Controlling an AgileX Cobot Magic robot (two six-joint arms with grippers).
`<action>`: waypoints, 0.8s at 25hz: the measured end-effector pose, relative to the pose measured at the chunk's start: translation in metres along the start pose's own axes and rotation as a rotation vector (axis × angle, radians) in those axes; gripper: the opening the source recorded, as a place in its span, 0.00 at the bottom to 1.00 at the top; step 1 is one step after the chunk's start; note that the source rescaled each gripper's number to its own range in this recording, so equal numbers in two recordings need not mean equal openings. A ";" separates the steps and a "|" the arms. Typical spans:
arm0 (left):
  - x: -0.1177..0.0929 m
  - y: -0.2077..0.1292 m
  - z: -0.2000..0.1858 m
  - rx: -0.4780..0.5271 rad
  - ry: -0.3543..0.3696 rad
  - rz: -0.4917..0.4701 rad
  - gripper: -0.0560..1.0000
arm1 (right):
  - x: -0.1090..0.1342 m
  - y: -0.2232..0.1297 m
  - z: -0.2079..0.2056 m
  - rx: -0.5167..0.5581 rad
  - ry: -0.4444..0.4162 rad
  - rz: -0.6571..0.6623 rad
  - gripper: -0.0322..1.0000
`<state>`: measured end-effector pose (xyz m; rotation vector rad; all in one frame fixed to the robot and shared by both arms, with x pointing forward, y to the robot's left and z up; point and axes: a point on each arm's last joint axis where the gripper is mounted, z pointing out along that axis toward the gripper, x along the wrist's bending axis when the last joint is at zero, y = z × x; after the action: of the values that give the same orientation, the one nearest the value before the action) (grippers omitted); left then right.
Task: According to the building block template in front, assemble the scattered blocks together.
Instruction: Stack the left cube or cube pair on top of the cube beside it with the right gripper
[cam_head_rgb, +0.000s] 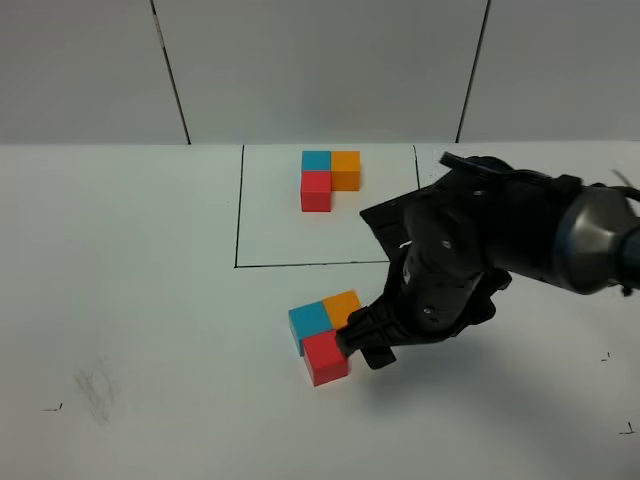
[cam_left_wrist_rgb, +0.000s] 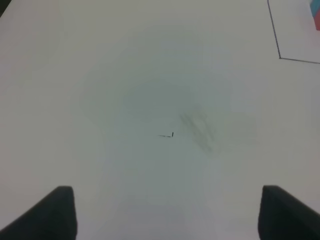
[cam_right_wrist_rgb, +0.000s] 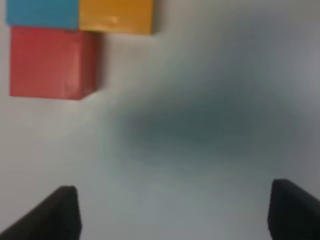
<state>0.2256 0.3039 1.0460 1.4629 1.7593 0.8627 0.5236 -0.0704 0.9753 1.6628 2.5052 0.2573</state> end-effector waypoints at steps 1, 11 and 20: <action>0.000 0.000 0.000 0.000 0.000 0.000 1.00 | 0.002 0.004 0.007 0.025 0.002 -0.012 0.67; 0.000 0.000 0.000 0.000 0.000 0.000 1.00 | 0.032 0.028 -0.004 -0.009 0.125 -0.073 0.67; 0.000 0.000 0.000 0.000 0.000 0.000 1.00 | 0.076 0.019 0.005 -0.059 0.155 -0.146 0.67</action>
<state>0.2256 0.3039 1.0460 1.4629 1.7593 0.8627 0.5127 0.0074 0.9742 1.4819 2.6867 0.4551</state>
